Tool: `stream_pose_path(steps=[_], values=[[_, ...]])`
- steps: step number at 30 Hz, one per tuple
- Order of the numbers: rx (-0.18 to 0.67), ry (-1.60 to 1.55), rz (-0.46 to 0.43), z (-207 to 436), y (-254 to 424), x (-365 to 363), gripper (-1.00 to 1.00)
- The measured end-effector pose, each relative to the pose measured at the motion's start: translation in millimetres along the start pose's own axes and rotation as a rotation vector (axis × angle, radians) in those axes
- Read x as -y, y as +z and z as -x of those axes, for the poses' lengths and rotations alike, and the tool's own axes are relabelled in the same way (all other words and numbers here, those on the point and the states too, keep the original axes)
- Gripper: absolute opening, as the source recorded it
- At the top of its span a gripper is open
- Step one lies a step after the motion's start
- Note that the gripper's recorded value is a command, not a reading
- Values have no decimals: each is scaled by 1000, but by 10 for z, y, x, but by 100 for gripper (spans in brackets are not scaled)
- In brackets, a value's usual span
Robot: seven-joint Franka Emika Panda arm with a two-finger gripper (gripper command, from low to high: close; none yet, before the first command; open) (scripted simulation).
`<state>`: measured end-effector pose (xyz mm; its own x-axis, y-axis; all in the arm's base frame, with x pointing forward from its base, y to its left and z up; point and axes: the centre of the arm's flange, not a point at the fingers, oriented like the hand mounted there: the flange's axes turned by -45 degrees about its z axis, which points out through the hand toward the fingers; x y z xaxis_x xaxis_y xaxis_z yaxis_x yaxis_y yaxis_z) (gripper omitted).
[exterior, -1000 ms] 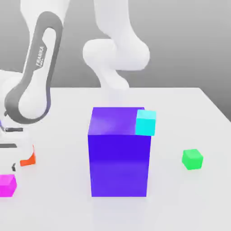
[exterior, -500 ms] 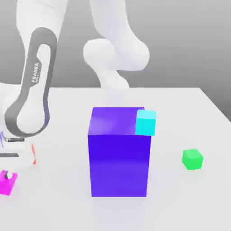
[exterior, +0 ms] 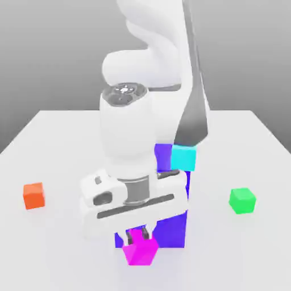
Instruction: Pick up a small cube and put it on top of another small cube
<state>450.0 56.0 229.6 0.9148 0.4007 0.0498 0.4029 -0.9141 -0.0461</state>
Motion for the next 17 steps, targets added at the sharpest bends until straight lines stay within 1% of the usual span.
stream_pose_path(steps=[2,4,6,7,11,17], values=[[1,-88,-4,-83,-19,712,-100],[3,-196,-6,-52,-48,1587,-100],[14,-270,-2,271,-91,2499,-100],[21,-267,5,453,-102,2693,-100],[48,-200,39,1031,-74,2859,-100],[61,-179,107,1107,217,2767,-100]])
